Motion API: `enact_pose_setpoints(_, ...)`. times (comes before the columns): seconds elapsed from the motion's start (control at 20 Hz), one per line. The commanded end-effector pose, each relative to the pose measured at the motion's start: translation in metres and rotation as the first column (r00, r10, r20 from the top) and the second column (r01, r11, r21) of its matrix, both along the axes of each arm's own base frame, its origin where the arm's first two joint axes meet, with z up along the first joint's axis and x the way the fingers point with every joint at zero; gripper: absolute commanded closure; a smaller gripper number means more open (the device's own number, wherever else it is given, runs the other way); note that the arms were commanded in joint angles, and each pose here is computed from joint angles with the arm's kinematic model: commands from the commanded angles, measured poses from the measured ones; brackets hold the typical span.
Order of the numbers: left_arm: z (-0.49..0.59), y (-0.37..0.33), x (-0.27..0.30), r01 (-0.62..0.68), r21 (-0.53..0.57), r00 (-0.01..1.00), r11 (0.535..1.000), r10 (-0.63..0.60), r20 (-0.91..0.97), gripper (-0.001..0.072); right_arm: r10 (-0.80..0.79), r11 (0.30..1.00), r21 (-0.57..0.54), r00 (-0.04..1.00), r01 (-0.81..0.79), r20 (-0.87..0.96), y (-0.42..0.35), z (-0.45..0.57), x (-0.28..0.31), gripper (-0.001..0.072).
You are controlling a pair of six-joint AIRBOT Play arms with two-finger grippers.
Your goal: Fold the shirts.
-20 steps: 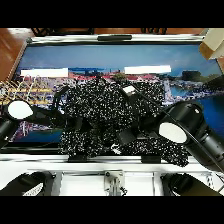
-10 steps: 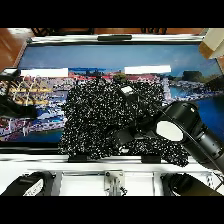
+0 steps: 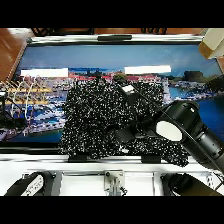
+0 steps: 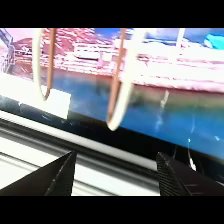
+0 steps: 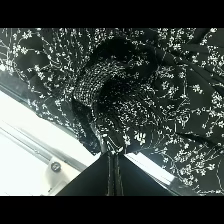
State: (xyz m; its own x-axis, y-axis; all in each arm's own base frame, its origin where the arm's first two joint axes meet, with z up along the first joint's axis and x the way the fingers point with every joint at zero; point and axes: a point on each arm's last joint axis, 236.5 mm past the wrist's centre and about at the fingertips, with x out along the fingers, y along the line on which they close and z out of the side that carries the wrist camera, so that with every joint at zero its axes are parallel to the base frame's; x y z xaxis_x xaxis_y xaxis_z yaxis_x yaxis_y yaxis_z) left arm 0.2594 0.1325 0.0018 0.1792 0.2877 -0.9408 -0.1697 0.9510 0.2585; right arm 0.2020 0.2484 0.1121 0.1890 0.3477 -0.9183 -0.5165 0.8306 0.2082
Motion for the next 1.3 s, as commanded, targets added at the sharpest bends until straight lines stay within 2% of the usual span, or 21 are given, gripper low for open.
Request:
enact_pose_setpoints(0.0, -0.034, 0.017, 0.001, 0.018, 0.000, 0.998, 1.000, -0.018, -0.057, 0.0104, -0.022, 1.000, 0.000, 1.000, 0.022, -0.005, -0.001, 0.000, 0.001, 0.0653)
enact_pose_setpoints(0.5, -0.077, 0.020, 0.018, 0.085, -0.024, 0.990, 0.996, -0.088, -0.113, 0.0108, -0.046, 0.999, 0.009, 0.999, 0.047, -0.019, 0.000, 0.000, 0.000, 0.0652)
enact_pose_setpoints(0.75, -0.083, 0.028, 0.009, 0.050, -0.038, 0.989, 0.998, -0.055, -0.137, 0.0115, -0.046, 0.999, 0.008, 0.999, 0.046, -0.017, 0.000, 0.000, 0.000, 0.0652)
enact_pose_setpoints(0.8, -0.084, 0.028, 0.006, 0.058, -0.046, 0.987, 0.997, -0.064, -0.148, 0.0164, -0.046, 0.999, 0.007, 0.999, 0.046, -0.016, 0.000, 0.000, 0.000, 0.0652)
enact_pose_setpoints(0.85, -0.086, 0.027, 0.003, 0.071, -0.056, 0.984, 0.996, -0.079, -0.161, 0.0179, -0.047, 0.999, 0.004, 0.999, 0.047, -0.014, -0.001, 0.000, 0.001, 0.0652)
enact_pose_setpoints(1.15, -0.090, 0.025, -0.003, 0.109, -0.069, 0.972, 0.992, -0.121, -0.200, 0.0212, -0.050, 0.999, -0.003, 0.999, 0.050, -0.005, -0.003, -0.001, 0.003, 0.0653)
enact_pose_setpoints(1.25, -0.095, 0.024, -0.009, 0.120, -0.086, 0.964, 0.989, -0.137, -0.230, 0.0292, -0.049, 0.999, -0.002, 0.999, 0.049, -0.006, -0.002, -0.001, 0.003, 0.0653)
